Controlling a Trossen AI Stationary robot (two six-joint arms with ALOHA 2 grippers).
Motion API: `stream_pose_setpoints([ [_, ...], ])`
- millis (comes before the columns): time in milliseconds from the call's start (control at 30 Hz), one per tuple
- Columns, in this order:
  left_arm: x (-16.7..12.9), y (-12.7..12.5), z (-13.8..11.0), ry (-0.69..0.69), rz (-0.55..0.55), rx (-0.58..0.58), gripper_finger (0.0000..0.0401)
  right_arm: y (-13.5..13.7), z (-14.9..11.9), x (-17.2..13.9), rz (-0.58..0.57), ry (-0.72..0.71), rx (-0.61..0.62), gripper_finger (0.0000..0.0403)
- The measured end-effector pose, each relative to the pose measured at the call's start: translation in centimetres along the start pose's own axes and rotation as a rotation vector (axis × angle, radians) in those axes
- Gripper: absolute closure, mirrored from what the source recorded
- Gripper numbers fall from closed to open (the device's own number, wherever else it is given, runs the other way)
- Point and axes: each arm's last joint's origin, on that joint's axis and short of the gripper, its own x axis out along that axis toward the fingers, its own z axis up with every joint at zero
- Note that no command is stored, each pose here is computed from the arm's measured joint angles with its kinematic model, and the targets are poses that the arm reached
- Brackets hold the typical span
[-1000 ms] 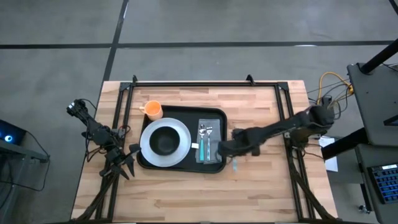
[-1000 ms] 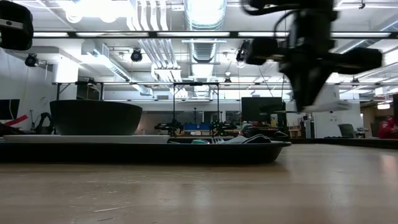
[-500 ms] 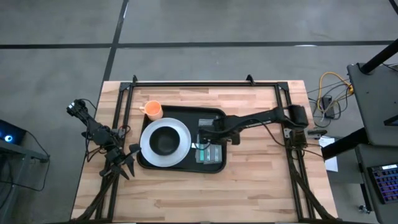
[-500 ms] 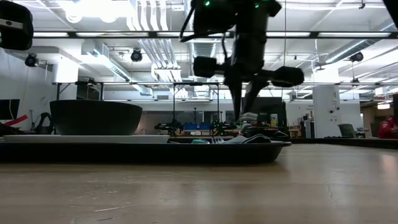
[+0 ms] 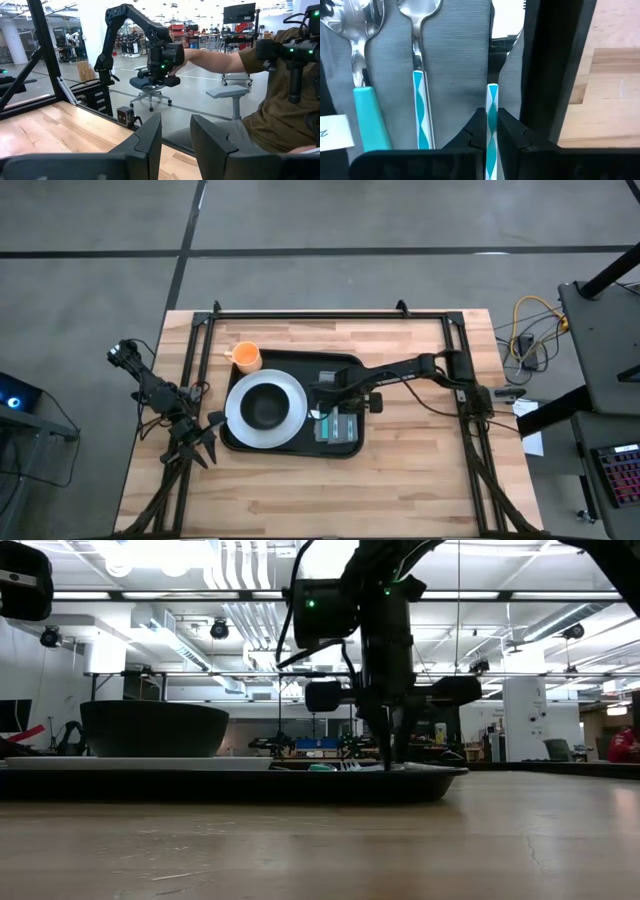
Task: Set up tray
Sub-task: Put the blue knife on top of the gray napkin to the right of the blue fork
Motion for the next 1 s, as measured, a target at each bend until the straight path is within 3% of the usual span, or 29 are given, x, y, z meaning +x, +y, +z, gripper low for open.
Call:
stream_pose_setpoints([
  [1000,0.0,0.0,0.0,0.0,0.001,0.0,0.0316,0.74,-0.01,0.19,0.038,-0.004,0.016,0.039],
])
